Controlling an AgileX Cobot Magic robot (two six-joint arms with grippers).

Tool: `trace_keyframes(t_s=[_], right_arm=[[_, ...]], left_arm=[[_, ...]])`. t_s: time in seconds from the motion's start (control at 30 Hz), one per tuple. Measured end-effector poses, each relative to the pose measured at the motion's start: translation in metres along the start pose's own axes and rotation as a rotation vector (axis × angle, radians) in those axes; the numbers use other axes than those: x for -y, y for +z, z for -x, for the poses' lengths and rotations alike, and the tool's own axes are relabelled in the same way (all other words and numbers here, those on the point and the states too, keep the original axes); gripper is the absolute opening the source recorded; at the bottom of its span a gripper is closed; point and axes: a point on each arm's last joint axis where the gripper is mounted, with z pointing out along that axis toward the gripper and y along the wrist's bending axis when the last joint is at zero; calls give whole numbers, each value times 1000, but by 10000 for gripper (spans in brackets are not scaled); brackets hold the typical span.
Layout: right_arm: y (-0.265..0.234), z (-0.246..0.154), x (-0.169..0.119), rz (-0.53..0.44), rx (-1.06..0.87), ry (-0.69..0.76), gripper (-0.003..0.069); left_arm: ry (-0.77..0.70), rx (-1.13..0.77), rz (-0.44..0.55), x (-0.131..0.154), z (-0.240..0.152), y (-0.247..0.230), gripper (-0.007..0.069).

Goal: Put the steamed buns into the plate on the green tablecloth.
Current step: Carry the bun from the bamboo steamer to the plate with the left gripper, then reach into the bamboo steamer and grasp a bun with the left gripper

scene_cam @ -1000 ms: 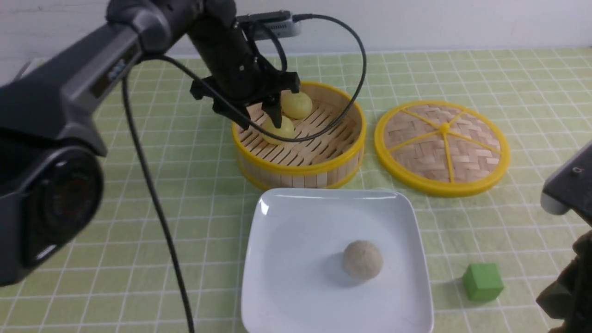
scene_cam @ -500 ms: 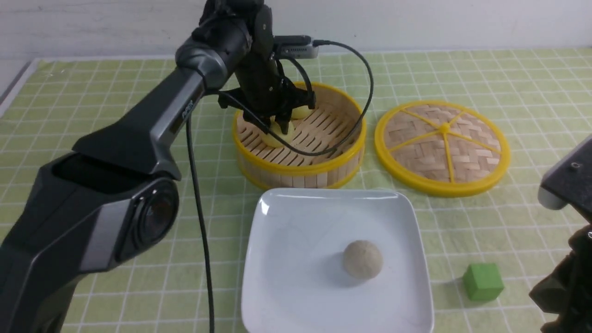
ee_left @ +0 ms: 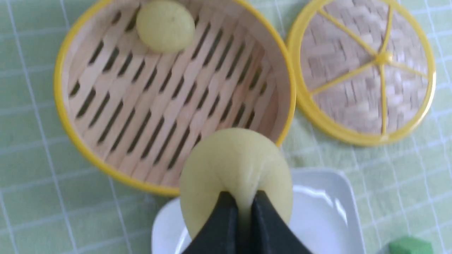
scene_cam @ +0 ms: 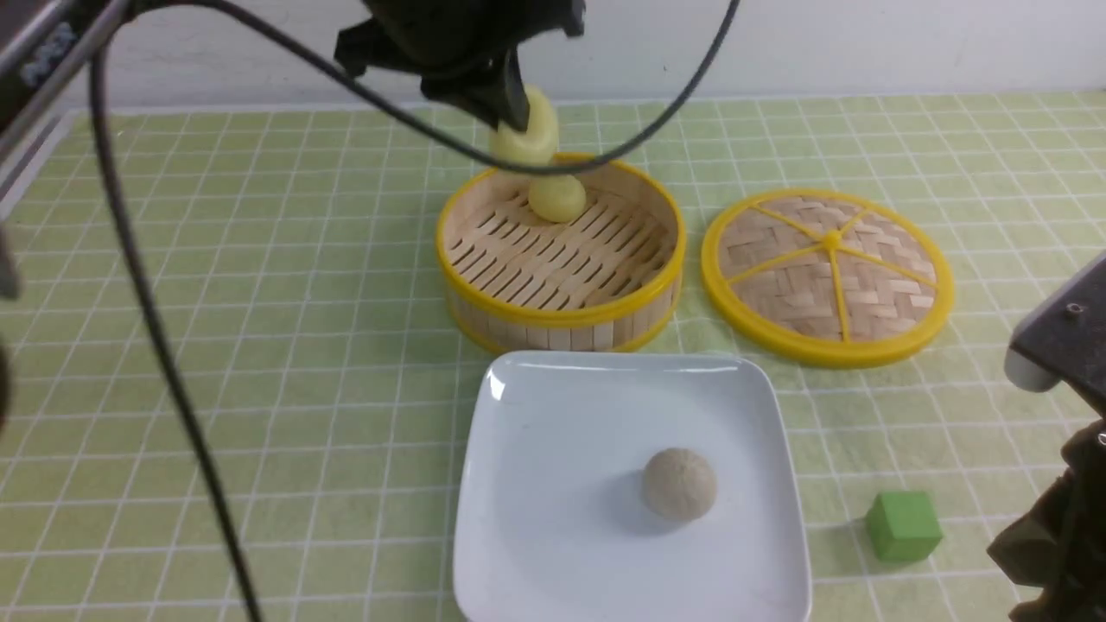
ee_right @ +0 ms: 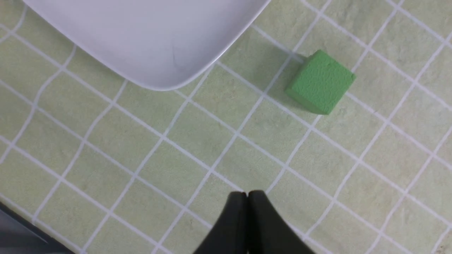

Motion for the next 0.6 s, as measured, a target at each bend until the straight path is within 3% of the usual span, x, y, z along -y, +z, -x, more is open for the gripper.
trace_keyframes(t_s=[0.17,0.27,0.5,0.6], right_arm=[[0,0,-1,11,0,7,12],[0,0,-2,17,1,10,14],[0,0,-2,20,3,12,24],[0,0,-2,20,3,12,27]], left_arm=[[28,-285,33,9,-67,59,48],[77,-347,28,27,-97,102,137],[56,-321,56,22,-96,129,400],[9,-267,67,12,-78,121,455]])
